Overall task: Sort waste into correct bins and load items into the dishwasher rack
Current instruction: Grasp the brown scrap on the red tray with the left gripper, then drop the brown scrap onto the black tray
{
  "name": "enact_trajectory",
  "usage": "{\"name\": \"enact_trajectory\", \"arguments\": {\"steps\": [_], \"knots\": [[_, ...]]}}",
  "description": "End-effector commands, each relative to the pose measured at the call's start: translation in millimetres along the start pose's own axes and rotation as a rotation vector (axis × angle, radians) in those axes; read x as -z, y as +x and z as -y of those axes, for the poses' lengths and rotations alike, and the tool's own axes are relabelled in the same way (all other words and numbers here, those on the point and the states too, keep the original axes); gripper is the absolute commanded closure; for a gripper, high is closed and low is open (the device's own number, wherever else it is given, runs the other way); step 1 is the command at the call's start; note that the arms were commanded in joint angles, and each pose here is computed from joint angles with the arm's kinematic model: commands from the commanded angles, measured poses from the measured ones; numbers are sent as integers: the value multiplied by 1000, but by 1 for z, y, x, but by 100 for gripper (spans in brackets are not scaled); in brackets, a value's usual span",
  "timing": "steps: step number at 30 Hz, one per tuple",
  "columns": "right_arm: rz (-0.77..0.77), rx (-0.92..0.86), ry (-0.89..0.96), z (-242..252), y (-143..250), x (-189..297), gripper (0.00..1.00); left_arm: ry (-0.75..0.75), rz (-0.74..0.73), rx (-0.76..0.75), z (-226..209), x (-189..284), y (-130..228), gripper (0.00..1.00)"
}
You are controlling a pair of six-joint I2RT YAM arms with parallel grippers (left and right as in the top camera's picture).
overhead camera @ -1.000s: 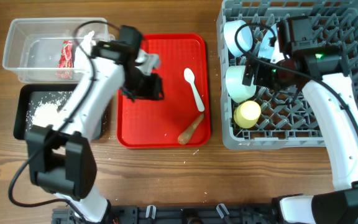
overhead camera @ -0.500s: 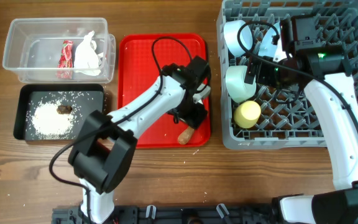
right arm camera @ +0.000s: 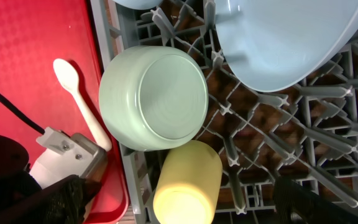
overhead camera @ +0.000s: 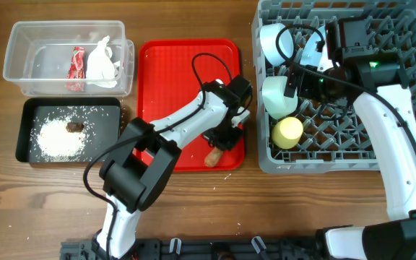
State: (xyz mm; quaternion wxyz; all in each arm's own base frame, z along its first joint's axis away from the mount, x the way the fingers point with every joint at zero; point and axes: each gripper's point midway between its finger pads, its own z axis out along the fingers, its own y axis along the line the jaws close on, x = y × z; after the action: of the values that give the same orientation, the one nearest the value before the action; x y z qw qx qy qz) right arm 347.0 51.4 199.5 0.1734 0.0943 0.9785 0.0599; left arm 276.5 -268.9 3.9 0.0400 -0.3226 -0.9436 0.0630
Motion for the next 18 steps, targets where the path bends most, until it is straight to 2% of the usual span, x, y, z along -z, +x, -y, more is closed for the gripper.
{"name": "enact_trajectory", "arguments": {"steps": [1, 6, 10, 13, 15, 17, 18], "knots": [[20, 10, 20, 3, -7, 2, 0, -16, -34, 6, -4, -7, 6, 96], [33, 11, 15, 2, -10, 2, 0, -112, -35, 50, -33, 30, 3, 96], [35, 11, 15, 2, -10, 2, 0, -111, 78, 154, -66, 99, -17, 96], [35, 11, 15, 2, -10, 2, 0, -113, 192, 302, -102, 147, -21, 96], [39, 11, 13, 2, -11, 2, 1, -133, 279, 489, -149, 178, -9, 96], [45, 11, 12, 1, -13, 2, 0, -177, 334, 821, -215, 199, 23, 96], [45, 11, 11, 1, -13, 2, 0, -174, 344, 938, -239, 203, 38, 96]]}}
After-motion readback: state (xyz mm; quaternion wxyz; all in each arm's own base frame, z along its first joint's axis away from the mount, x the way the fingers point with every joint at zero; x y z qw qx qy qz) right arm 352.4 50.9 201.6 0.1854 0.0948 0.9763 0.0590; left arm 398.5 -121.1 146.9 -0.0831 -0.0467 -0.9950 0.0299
